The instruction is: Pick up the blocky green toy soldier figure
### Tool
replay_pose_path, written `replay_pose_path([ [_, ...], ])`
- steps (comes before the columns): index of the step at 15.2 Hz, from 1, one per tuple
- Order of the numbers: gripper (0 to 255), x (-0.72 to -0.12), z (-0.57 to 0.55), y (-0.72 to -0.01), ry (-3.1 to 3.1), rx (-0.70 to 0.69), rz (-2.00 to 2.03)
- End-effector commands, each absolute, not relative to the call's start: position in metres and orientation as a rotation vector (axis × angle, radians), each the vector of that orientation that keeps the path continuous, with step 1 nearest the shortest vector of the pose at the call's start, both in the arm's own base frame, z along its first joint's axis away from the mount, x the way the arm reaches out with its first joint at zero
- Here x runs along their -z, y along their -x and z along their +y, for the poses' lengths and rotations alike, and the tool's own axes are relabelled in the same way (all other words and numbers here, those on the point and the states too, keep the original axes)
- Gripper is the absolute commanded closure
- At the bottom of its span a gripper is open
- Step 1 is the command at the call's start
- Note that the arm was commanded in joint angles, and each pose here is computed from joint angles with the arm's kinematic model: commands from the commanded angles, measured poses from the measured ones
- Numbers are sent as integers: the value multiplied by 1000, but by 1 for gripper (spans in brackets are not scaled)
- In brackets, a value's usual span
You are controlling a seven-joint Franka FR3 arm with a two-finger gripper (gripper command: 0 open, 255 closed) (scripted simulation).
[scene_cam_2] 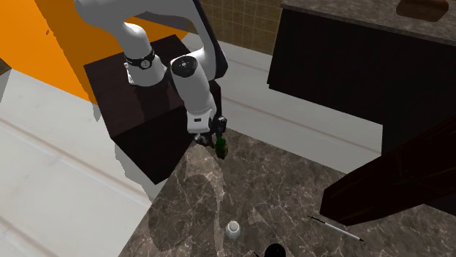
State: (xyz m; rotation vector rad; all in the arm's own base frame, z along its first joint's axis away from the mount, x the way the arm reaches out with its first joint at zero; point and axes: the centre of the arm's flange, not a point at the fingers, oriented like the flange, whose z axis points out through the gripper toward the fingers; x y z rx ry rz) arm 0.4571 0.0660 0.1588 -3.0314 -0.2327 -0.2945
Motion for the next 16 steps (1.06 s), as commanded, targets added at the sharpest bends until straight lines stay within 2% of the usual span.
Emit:
replay_pose_path([
  [1, 255, -167, 66, -457, 3031, 293, -233],
  [16, 255, -236, 66, -457, 3031, 293, -233],
])
